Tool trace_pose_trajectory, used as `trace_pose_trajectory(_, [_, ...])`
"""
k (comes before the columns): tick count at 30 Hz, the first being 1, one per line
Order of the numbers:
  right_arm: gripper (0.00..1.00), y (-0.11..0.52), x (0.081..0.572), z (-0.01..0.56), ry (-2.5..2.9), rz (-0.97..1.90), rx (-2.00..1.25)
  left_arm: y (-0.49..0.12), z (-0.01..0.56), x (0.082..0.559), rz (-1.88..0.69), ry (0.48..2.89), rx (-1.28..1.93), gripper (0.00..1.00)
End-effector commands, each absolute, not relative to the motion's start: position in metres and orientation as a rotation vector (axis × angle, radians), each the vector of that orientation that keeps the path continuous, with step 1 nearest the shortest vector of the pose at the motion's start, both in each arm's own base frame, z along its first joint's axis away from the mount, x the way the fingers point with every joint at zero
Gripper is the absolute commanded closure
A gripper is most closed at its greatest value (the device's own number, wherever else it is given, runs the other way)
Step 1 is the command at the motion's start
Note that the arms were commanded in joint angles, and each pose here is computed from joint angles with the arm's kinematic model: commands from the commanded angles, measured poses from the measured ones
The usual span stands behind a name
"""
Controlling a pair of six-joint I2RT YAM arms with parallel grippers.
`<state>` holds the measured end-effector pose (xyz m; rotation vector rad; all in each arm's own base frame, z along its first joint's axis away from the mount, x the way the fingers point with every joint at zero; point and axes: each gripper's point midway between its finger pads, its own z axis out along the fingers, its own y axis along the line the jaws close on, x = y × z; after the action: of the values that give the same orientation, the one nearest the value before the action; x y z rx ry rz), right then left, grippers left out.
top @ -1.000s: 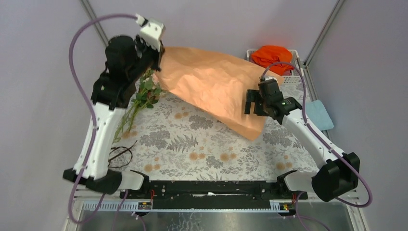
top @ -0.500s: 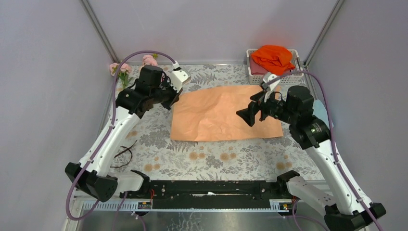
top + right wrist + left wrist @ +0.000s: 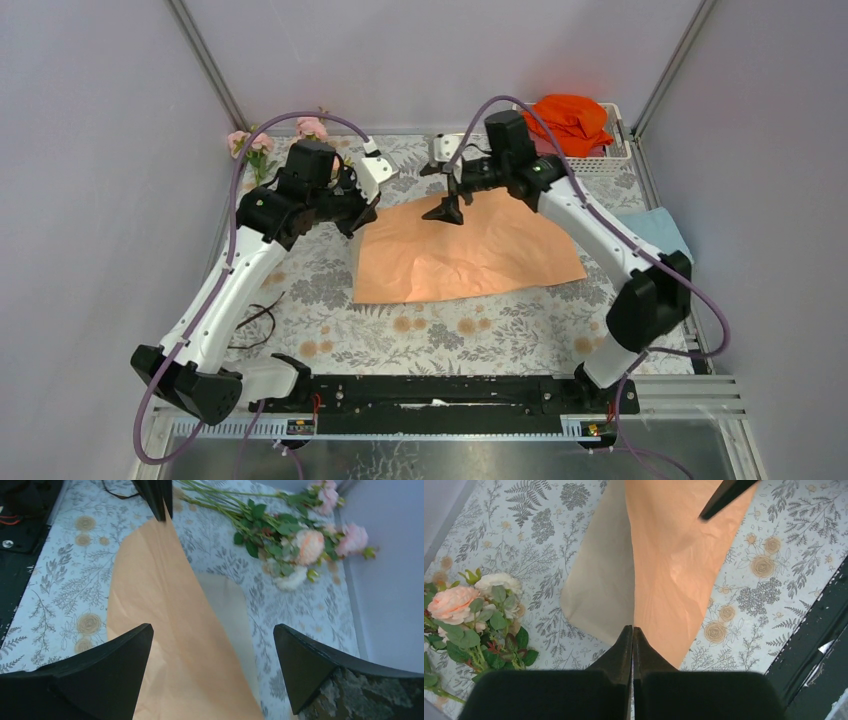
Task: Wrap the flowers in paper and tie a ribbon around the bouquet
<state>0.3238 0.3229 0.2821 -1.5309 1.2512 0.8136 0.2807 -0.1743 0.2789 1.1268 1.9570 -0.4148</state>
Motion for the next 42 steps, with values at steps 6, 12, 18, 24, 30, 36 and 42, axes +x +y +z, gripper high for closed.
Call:
trace_pose_trajectory(6, [0.00,0.388,0.288,0.243,1.077,1.022,-1.796,-0.181,0.287,0.268,-0.466,1.906,1.204,1.00])
trace_pose_trajectory(12, [0.65,0.386,0.284,0.236,1.119,1.018,-1.793,-0.182,0.293,0.258,-0.513,1.900,1.214,1.00])
trace_pose_trajectory(18, [1.00,0.356,0.253,0.252,1.097,0.888,-1.724,-0.166,0.294,0.279,-0.422,2.010,1.008,0.27])
trace_pose_trajectory(24, [1.00,0.333,0.190,0.227,1.118,0.720,-1.704,-0.102,0.217,0.333,-0.252,2.294,0.634,0.02])
trace_pose_trajectory(30, [1.00,0.327,0.149,0.187,1.173,0.621,-1.676,-0.107,0.103,0.334,-0.325,2.604,0.526,0.01])
trace_pose_trajectory(36, [1.00,0.316,0.130,0.173,1.198,0.554,-1.721,-0.129,0.057,0.321,-0.444,2.692,0.597,0.01])
trace_pose_trajectory(42, [1.00,0.311,0.135,0.181,1.142,0.485,-1.699,-0.184,0.043,0.265,-0.718,2.722,0.833,0.01])
